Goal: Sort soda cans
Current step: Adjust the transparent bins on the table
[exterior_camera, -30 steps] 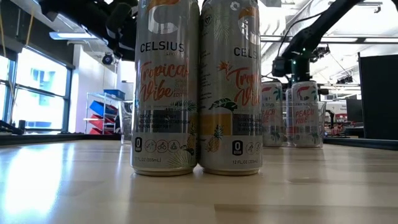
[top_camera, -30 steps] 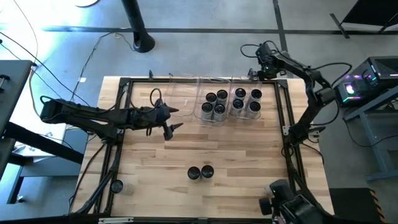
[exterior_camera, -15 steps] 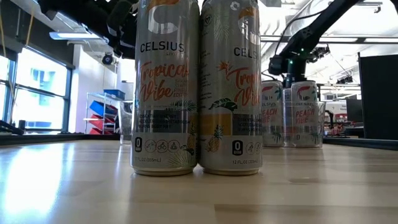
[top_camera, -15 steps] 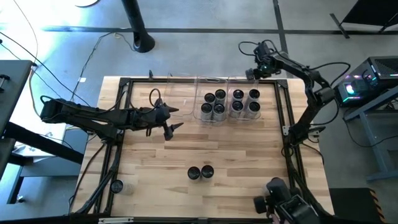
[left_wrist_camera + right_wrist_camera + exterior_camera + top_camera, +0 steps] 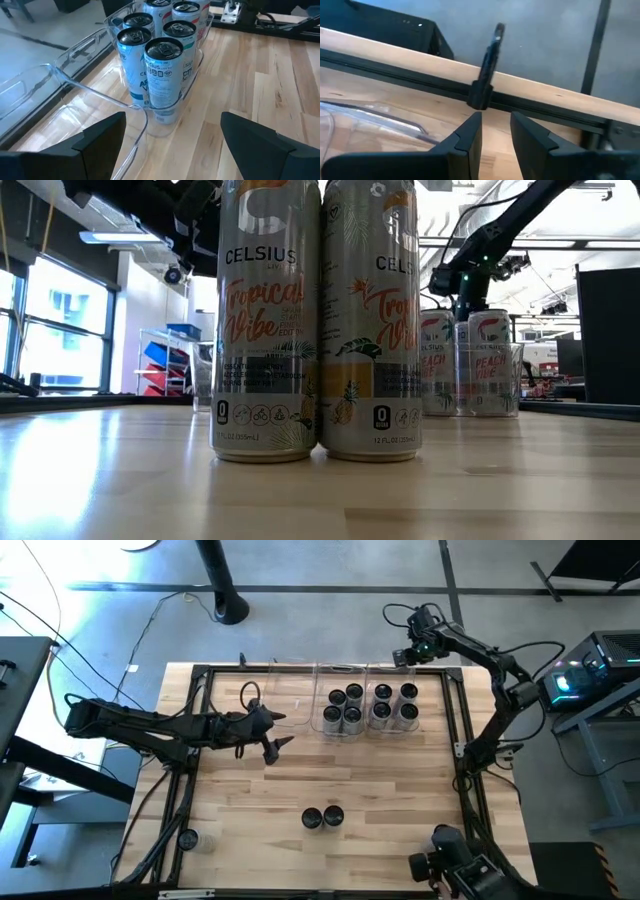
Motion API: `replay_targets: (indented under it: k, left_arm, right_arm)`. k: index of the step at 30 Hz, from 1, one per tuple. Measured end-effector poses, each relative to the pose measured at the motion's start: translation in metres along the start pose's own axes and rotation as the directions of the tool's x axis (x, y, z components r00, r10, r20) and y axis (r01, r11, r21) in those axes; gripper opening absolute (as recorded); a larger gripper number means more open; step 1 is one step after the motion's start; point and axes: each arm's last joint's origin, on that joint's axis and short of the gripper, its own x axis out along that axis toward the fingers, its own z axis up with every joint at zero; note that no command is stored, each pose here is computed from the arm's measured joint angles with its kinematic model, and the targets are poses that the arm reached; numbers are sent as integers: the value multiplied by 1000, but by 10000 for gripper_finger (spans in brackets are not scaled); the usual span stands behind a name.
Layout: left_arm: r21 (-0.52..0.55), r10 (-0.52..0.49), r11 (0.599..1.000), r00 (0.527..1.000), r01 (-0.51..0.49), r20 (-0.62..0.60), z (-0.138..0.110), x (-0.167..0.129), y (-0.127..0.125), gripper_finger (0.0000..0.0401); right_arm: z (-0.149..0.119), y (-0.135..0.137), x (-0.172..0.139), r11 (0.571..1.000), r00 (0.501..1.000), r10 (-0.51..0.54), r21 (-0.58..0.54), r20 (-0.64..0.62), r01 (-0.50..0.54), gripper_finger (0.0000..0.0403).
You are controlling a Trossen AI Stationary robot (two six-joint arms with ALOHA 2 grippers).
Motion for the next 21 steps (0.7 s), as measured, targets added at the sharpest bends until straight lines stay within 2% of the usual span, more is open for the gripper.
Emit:
replay_targets:
  k: [6, 11, 15, 21]
  left_arm:
    - [0, 15, 1000, 1000, -15, -3, 6, -2, 0, 319]
    - [-23, 24, 999, 1000, -24, -12, 5, -2, 1, 319]
    - [-92, 25, 995, 993, -36, -116, -4, -1, 7, 319]
    - [-148, 96, 979, 955, -142, -279, -19, 2, 21, 319]
  right_arm:
    - [-3, -5, -22, 999, 999, -41, 2, 31, 41, 96]
    - [-11, -8, -25, 998, 997, -69, 7, -32, 69, 96]
    - [-14, -7, -21, 996, 992, -93, -4, -81, 93, 96]
    - [-15, 1, -9, 997, 991, -73, -23, -109, 71, 96]
